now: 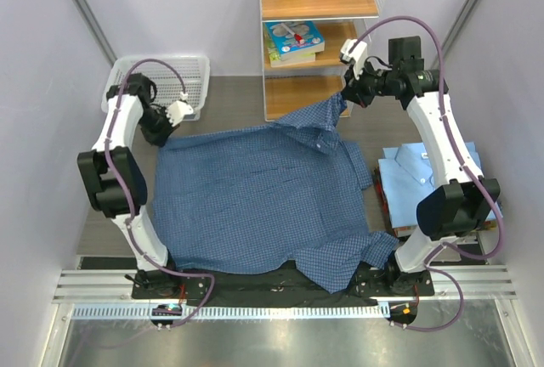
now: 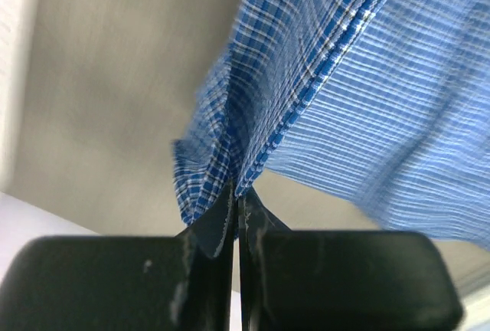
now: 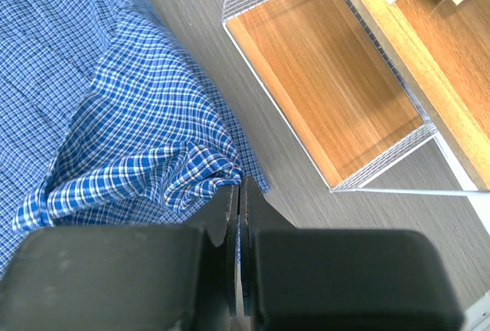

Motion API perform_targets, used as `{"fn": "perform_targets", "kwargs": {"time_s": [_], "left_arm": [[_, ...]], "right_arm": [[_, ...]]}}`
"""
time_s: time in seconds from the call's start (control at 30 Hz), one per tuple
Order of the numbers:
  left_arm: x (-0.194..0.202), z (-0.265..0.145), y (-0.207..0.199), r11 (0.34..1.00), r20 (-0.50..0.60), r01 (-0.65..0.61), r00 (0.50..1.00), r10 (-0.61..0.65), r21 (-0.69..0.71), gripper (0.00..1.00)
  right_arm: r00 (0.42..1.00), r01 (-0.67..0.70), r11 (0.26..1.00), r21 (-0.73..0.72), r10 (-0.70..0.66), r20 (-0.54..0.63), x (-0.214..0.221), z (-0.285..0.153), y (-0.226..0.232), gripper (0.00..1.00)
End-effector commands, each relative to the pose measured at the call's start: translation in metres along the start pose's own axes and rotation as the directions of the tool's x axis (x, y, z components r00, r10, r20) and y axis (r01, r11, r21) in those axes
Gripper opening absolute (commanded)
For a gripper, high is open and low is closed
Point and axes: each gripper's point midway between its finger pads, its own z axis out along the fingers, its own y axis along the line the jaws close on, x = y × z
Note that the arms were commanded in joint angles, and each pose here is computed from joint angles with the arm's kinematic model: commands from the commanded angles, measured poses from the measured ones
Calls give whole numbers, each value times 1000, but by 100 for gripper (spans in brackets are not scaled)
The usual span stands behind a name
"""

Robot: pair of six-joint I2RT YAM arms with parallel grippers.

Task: Fold and stack the long sleeve shirts
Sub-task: Fold the shirt

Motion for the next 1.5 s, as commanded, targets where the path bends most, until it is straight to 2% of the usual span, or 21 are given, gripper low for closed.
{"fn": "perform_targets", "kwargs": {"time_s": [0.0,0.03,0.1,0.13,0.27,0.33,0.4,0.47,0.57,0.6,0.67,0.7,0.83,1.0,1.1,1.23,1.33,1.47], "left_arm": [[13,-27,-36,976,-22,215,976,-216,-46,0],[25,-16,-55,973,-57,232,971,-232,-12,0],[31,-23,-75,967,-72,256,964,-255,0,0],[40,-20,-100,957,-114,282,955,-274,64,0],[42,-28,-164,892,-168,376,924,-343,251,0],[39,-33,-187,876,-161,368,929,-333,311,1],[44,-31,-202,865,-174,365,930,-323,345,14],[44,-34,-186,891,-119,347,938,-326,291,29],[40,-39,-147,879,-50,431,901,-430,203,42],[32,-44,-121,892,-4,433,900,-436,130,42],[27,-43,-100,879,17,469,882,-472,87,42],[20,-45,-81,885,67,465,882,-466,38,42],[-2,-35,-58,893,83,450,891,-447,-22,44],[-42,-2,-57,925,5,374,927,-374,-69,47],[-52,15,-54,927,-49,356,930,-363,-118,47],[-41,45,-52,926,-158,349,916,-370,-144,44],[-36,54,-51,922,-189,354,905,-380,-159,44],[-22,65,-52,925,-256,339,891,-374,-171,42]], "right_arm": [[998,45,997,67,-48,48,-19,-19,-8,1],[997,53,996,70,-56,48,-19,-23,-5,1],[998,61,996,58,-63,27,-8,-22,1,1],[998,66,996,58,-68,20,-7,-26,5,1],[997,65,997,40,-64,-41,20,-27,20,1],[995,77,997,31,-75,-62,30,-28,26,1],[994,74,997,3,-74,-78,42,-29,38,1],[994,54,998,-38,-57,-88,52,-28,52,1],[994,34,995,-95,-44,-104,63,-28,68,1],[993,32,994,-104,-43,-106,65,-28,71,1],[994,19,993,-119,-32,-109,68,-26,76,1],[994,15,992,-125,-28,-109,68,-26,77,1],[994,1,990,-141,-16,-108,69,-22,81,1],[992,-15,991,-132,-2,-124,73,-20,79,1],[990,-39,990,-134,20,-142,81,-19,82,1],[983,-101,983,-154,74,-171,96,0,92,1],[977,-131,977,-169,99,-187,101,26,99,1],[953,-183,966,-183,128,-276,119,57,112,1]]}}
